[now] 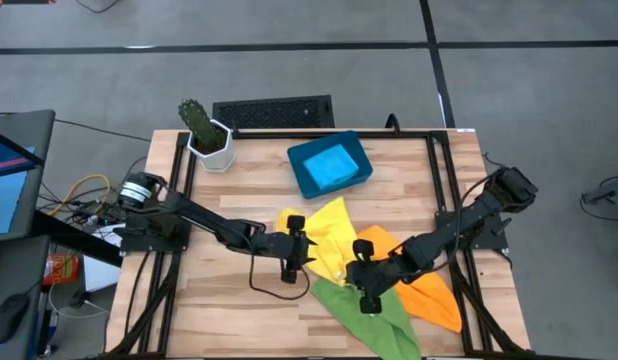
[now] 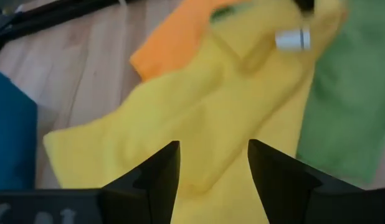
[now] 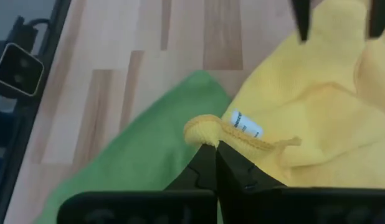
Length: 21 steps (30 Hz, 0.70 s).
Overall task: Fold microfiber towels
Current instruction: Fold the yellow microfiber cloth
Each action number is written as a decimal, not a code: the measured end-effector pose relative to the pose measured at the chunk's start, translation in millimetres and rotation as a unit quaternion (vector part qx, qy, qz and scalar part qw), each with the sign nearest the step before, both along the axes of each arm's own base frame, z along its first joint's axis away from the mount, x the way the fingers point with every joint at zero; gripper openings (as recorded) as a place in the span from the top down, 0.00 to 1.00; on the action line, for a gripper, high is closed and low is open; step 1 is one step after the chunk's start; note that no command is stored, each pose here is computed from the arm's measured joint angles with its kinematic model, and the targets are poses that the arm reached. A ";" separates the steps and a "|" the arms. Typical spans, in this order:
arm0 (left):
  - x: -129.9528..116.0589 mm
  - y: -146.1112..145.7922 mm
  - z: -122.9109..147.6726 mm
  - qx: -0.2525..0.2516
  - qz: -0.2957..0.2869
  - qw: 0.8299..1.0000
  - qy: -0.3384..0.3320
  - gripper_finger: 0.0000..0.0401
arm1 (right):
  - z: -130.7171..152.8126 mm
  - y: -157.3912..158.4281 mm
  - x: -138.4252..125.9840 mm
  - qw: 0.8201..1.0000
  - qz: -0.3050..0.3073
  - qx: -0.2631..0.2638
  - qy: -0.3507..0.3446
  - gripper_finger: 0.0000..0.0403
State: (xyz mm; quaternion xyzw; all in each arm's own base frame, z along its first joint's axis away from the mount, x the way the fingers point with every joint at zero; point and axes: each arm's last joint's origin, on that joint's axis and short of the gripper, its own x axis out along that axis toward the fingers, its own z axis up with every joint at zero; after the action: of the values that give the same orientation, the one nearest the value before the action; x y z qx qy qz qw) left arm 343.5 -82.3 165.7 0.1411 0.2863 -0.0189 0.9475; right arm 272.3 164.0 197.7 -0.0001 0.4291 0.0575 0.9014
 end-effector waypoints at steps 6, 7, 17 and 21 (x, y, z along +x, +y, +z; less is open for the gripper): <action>10.0 6.0 -21.8 0.074 -0.008 0.997 0.033 0.54 | 0.4 -0.9 1.0 1.000 -0.008 0.007 -0.001 0.94; 11.5 9.8 -24.3 0.078 -0.002 0.996 0.038 0.54 | 0.3 -0.9 1.0 1.000 -0.008 0.007 0.000 0.94; 25.2 31.9 -40.9 -0.013 0.026 0.996 0.082 0.54 | 0.3 1.4 -0.7 1.000 -0.002 0.009 0.002 0.93; 26.6 33.1 -39.8 -0.042 0.027 0.995 0.082 0.54 | 0.2 1.4 -0.8 1.000 -0.002 0.008 0.002 0.94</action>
State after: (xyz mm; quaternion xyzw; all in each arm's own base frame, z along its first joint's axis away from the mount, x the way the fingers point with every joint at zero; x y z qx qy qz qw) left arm 370.1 -49.2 125.8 0.0913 0.3658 -0.0170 0.9261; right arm 271.5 165.4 197.9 0.0082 0.4308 0.0592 0.9005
